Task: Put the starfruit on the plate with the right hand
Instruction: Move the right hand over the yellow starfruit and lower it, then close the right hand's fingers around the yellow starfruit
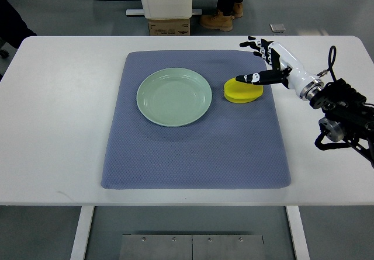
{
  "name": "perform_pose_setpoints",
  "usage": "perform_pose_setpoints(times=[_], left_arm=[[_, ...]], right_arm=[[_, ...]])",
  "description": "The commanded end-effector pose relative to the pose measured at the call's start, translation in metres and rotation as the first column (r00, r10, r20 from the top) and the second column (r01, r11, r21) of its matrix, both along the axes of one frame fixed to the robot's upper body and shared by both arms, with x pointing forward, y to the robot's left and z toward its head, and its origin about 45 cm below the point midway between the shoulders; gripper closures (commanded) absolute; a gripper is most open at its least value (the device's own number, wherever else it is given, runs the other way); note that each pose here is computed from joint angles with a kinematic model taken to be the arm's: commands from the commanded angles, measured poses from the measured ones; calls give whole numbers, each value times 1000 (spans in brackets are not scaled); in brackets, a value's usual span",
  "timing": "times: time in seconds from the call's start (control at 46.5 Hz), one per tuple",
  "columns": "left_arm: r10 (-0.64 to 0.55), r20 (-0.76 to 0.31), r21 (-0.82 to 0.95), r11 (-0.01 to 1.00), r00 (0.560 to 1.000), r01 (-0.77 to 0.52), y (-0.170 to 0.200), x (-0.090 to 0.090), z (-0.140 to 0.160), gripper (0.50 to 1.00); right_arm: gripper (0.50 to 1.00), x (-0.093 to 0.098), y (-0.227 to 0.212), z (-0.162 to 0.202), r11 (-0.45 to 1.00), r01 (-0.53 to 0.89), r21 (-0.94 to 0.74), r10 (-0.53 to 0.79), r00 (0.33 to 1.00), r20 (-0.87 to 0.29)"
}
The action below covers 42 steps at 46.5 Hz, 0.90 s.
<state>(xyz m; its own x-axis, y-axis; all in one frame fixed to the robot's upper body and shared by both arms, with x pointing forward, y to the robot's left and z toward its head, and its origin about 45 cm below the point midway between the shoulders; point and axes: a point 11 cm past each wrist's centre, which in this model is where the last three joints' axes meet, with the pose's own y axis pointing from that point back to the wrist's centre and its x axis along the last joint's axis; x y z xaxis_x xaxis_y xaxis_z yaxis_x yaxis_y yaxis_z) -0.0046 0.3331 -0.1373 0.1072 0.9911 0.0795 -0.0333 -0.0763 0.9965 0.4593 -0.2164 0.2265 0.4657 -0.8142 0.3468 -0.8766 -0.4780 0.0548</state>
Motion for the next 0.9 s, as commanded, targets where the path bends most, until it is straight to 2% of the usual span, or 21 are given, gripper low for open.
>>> perform_pose_setpoints(times=[0.0,0.215,0.881], left_arm=[[0,0,0,1000,1000,0,0,0,0,500],[0,0,0,1000,1000,0,0,0,0,500],[0,0,0,1000,1000,0,0,0,0,500]], right_arm=[[500,-2,2,-5,997,-11,-72,12,1000,17],[500,-5,5,-12,969,-44,-245,63,996,69],[500,0,5,-32,936,-33,-351,58,996,61]])
